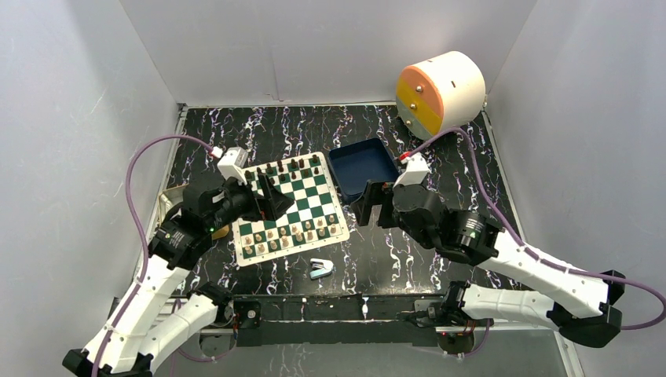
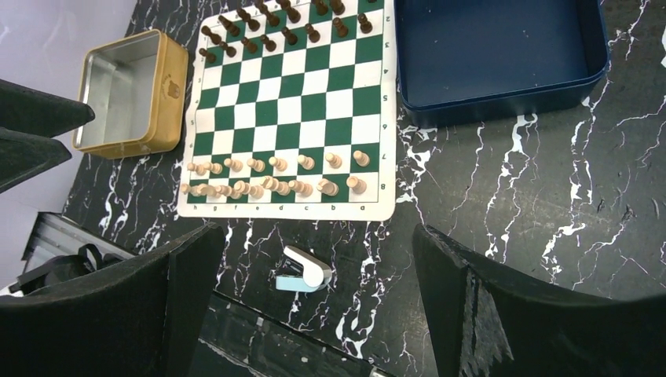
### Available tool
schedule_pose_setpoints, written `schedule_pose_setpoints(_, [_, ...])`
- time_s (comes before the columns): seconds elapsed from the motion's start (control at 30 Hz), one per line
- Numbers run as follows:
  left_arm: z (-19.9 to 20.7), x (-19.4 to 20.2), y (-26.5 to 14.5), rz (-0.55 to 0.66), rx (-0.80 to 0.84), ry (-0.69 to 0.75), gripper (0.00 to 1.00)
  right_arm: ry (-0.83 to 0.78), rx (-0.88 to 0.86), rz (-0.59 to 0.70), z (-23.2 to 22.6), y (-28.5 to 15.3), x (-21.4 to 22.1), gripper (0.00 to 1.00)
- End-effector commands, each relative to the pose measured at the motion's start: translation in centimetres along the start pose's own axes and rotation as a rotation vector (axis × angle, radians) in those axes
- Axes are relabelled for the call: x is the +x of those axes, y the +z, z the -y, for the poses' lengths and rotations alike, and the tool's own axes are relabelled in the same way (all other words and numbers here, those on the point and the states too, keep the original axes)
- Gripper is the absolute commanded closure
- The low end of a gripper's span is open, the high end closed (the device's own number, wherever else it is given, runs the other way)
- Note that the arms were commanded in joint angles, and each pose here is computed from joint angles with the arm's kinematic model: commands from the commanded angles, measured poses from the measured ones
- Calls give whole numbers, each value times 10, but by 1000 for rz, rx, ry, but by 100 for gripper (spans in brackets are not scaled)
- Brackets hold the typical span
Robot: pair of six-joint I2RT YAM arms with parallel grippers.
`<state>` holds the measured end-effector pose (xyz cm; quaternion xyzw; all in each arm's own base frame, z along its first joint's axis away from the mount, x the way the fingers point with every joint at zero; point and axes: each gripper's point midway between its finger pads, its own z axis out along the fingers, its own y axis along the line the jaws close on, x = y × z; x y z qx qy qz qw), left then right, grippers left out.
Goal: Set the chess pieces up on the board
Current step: Reset both arms
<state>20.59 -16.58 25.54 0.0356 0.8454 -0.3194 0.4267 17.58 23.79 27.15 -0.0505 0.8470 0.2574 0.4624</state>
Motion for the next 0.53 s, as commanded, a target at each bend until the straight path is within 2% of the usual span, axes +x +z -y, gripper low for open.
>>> schedule_pose_setpoints(0.0, [18, -14, -4, 69, 96, 21, 5, 50, -17, 63, 0, -8, -14, 1])
schedule_pose_setpoints(0.3, [17, -25, -11, 166, 98, 48, 5, 92, -69, 114, -4, -18, -26, 1])
schedule_pose_setpoints(0.5, [16, -27, -12, 182, 93, 45, 5, 110, -80, 120, -4, -19, -26, 1])
